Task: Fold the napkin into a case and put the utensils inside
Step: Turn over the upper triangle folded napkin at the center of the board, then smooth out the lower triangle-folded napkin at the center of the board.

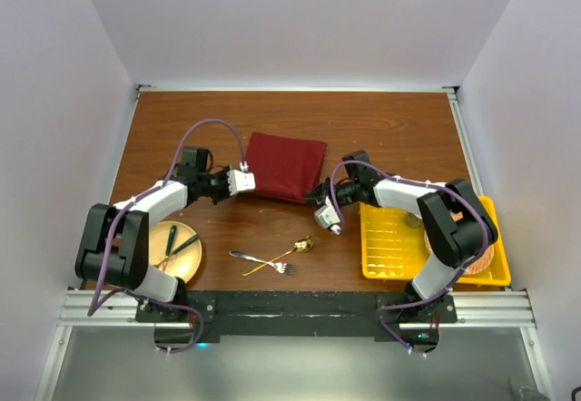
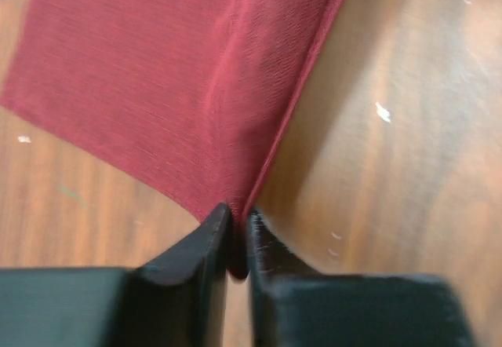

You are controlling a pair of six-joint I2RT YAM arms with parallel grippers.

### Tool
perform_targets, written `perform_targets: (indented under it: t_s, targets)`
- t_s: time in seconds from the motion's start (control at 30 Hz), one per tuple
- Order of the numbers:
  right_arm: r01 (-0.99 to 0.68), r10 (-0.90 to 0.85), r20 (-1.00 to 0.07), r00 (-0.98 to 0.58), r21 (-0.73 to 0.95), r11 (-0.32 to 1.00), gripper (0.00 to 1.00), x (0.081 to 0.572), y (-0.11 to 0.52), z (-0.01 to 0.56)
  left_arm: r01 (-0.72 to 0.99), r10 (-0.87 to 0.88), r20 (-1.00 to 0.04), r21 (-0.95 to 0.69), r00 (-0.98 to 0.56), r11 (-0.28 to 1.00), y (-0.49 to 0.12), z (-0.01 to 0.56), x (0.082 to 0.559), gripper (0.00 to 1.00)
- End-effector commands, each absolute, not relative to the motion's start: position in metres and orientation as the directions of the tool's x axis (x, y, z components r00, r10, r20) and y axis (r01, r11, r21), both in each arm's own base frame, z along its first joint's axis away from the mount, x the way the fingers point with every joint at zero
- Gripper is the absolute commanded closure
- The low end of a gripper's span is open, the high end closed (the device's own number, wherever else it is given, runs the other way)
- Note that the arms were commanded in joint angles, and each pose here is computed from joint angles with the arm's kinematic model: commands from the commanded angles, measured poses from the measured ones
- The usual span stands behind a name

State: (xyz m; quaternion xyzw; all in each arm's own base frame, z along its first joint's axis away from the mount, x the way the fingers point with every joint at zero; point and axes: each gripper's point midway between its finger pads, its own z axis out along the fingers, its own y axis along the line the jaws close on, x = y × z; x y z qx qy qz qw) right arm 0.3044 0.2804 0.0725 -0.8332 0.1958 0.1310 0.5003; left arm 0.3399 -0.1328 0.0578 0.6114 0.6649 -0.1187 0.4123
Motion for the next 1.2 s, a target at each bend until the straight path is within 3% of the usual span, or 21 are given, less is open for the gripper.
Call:
perform_targets:
  t_s: [0.0, 0.03, 0.1, 0.13, 0.17, 0.3, 0.4, 0.43, 0.5, 0.57, 0.67, 0.87, 1.03, 1.1, 1.17]
  targets:
    - [-0.424, -0.112, -0.433, 0.894, -0.741, -0.520, 0.64, 0.274, 0.272, 0.064, 0.918, 0.755, -0.638, 0.373, 0.149, 0.133, -0.125, 0.056, 0.317, 0.64]
    - [-0.441, -0.114, -0.458, 0.882, -0.715, -0.543, 0.55, 0.266, 0.268, 0.063, 0.922, 0.757, -0.634, 0.369, 0.157, 0.118, -0.125, 0.058, 0.312, 0.45]
    - [-0.457, -0.141, -0.457, 0.878, -0.718, -0.525, 0.35, 0.270, 0.268, 0.088, 0.935, 0.758, -0.632, 0.343, 0.160, 0.089, -0.124, 0.065, 0.295, 0.26]
    - [-0.534, -0.209, -0.504, 0.838, -0.676, -0.507, 0.31, 0.270, 0.263, 0.093, 0.936, 0.754, -0.637, 0.341, 0.162, 0.087, -0.124, 0.071, 0.292, 0.18]
    - [-0.562, -0.245, -0.512, 0.824, -0.675, -0.479, 0.27, 0.275, 0.262, 0.107, 0.942, 0.741, -0.653, 0.325, 0.158, 0.086, -0.126, 0.080, 0.282, 0.17]
    - [-0.728, -0.433, -0.599, 0.674, -0.637, -0.254, 0.24, 0.297, 0.253, 0.163, 0.933, 0.693, -0.713, 0.311, 0.103, 0.181, -0.135, 0.114, 0.292, 0.24]
    - [-0.855, -0.555, -0.709, 0.435, -0.519, -0.008, 0.27, 0.325, 0.244, 0.176, 0.927, 0.661, -0.750, 0.260, 0.018, 0.269, -0.142, 0.123, 0.311, 0.44]
    - [-0.892, -0.557, -0.774, 0.301, -0.436, 0.123, 0.32, 0.336, 0.244, 0.187, 0.918, 0.649, -0.760, 0.271, 0.019, 0.290, -0.146, 0.126, 0.321, 0.53]
    - [-0.912, -0.586, -0.806, 0.091, -0.303, 0.276, 0.38, 0.352, 0.234, 0.179, 0.914, 0.630, -0.776, 0.235, -0.029, 0.331, -0.151, 0.125, 0.333, 0.59]
    - [-0.889, -0.519, -0.837, -0.174, -0.093, 0.448, 0.41, 0.369, 0.231, 0.177, 0.918, 0.623, -0.782, 0.234, -0.018, 0.320, -0.162, 0.124, 0.337, 0.60]
    - [-0.764, -0.379, -0.792, -0.478, 0.163, 0.624, 0.49, 0.377, 0.222, 0.163, 0.922, 0.622, -0.782, 0.264, 0.033, 0.284, -0.180, 0.123, 0.336, 0.59]
    - [-0.538, -0.214, -0.658, -0.722, 0.339, 0.772, 0.61, 0.386, 0.208, 0.115, 0.919, 0.679, -0.716, 0.360, 0.163, 0.159, -0.211, 0.096, 0.322, 0.56]
    - [-0.478, -0.162, -0.611, -0.775, 0.398, 0.783, 0.69, 0.408, 0.218, 0.085, 0.933, 0.747, -0.638, 0.354, 0.186, 0.069, -0.222, 0.059, 0.317, 0.56]
    - [-0.447, -0.172, -0.547, -0.820, 0.422, 0.789, 0.70, 0.411, 0.221, 0.056, 0.942, 0.765, -0.622, 0.329, 0.163, 0.067, -0.221, 0.049, 0.316, 0.57]
    - [-0.455, -0.172, -0.553, -0.815, 0.428, 0.781, 0.72, 0.425, 0.228, 0.054, 0.953, 0.788, -0.604, 0.293, 0.119, 0.080, -0.216, 0.035, 0.313, 0.60]
